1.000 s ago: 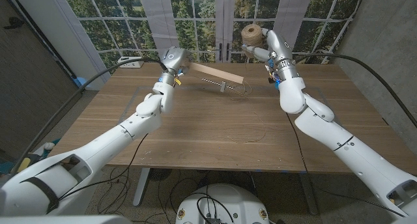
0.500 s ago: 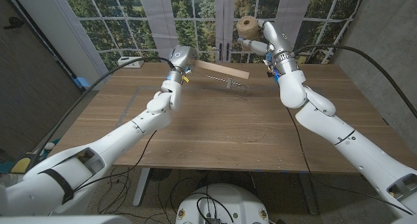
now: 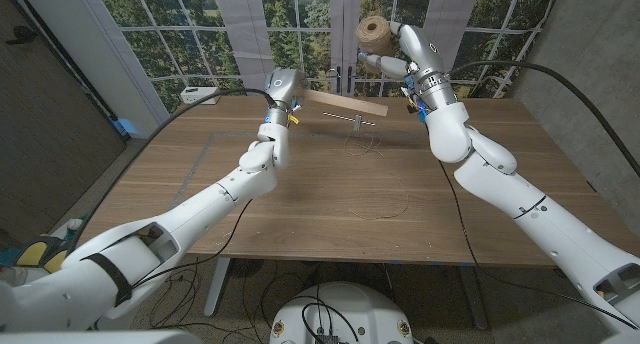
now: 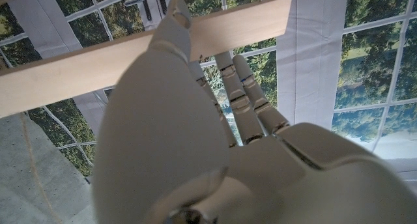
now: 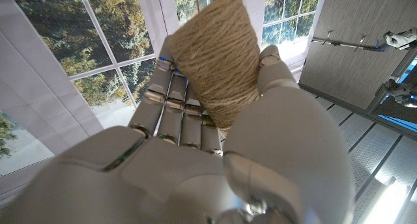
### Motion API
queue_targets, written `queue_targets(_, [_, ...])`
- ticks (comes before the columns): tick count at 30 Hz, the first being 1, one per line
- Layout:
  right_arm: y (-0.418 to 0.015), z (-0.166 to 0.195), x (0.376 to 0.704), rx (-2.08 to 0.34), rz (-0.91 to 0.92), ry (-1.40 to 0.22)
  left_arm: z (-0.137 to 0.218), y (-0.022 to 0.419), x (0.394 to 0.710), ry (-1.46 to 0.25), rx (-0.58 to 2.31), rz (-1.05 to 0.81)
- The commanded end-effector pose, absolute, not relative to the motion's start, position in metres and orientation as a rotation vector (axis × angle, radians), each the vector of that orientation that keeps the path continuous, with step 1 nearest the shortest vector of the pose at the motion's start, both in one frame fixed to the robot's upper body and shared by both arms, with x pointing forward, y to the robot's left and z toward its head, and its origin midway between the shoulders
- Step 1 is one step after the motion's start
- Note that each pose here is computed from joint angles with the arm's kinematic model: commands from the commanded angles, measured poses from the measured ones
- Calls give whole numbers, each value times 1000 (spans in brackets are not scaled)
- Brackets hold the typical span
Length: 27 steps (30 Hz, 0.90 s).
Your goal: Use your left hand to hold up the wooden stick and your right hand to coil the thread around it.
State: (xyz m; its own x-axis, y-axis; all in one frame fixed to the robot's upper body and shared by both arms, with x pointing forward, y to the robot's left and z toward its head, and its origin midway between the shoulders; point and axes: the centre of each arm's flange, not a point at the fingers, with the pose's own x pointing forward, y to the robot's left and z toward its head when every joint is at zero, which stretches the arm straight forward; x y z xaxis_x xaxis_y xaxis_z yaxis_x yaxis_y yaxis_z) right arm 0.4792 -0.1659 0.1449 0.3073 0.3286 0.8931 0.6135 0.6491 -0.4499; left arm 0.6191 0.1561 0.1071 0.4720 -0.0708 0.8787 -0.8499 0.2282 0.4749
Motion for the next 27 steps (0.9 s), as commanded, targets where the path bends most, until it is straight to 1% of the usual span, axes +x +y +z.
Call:
queue_targets(1, [-163,143,467,-904,-206,-1324,109,149,624,-934,1146,716])
queue_targets(10, [-163,137,461,-912,-194,-1323,113,142,630,-936,1085,742])
queue_targets(27, [-163,110,454,-905,-147,-1272,123,137,633,-930,1043,753])
